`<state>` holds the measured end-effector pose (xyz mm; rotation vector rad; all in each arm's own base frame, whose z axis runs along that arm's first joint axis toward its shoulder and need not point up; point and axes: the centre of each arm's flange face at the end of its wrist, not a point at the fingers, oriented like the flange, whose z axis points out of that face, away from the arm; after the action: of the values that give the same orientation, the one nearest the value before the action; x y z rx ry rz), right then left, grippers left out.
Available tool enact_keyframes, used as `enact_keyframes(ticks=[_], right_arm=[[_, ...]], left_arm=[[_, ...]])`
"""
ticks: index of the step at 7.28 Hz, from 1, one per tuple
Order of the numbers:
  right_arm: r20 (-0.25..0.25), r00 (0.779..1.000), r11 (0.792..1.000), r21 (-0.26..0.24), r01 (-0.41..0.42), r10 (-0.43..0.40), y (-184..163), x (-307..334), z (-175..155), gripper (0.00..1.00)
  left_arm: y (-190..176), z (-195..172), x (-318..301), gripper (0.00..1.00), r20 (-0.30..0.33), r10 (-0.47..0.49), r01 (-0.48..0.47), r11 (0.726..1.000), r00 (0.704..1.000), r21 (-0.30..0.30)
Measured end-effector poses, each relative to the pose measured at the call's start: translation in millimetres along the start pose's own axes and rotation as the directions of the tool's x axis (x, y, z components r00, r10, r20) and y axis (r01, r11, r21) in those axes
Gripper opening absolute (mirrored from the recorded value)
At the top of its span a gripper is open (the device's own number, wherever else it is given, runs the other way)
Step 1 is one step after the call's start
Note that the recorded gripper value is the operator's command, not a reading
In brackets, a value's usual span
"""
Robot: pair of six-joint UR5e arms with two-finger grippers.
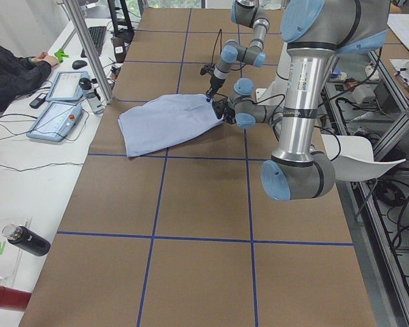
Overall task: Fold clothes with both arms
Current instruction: 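Close both grippers on the shirt's near edge and lift it slightly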
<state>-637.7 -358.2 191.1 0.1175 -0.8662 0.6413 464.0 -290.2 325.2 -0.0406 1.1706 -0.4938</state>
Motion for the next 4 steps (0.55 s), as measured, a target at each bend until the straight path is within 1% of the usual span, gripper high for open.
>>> enact_keyframes(ticks=[2, 3, 4], right_arm=[[0.033, 0.999, 1.0, -0.016, -0.004, 0.005, -16, 26, -54, 0.0], [0.048, 0.999, 0.999, -0.034, -0.006, 0.008, -16, 47, -81, 0.0], [0.058, 0.998, 0.998, -0.058, -0.018, 0.021, -8, 64, -104, 0.0]], left_arm=[[9, -22, 14, 0.0, -0.041, 0.003, -0.005, 0.999, 0.999, -0.047], [15, -36, 22, 0.0, -0.065, 0.004, -0.009, 0.997, 0.998, -0.075], [21, -50, 31, 0.0, -0.092, 0.004, -0.013, 0.995, 0.996, -0.103]])
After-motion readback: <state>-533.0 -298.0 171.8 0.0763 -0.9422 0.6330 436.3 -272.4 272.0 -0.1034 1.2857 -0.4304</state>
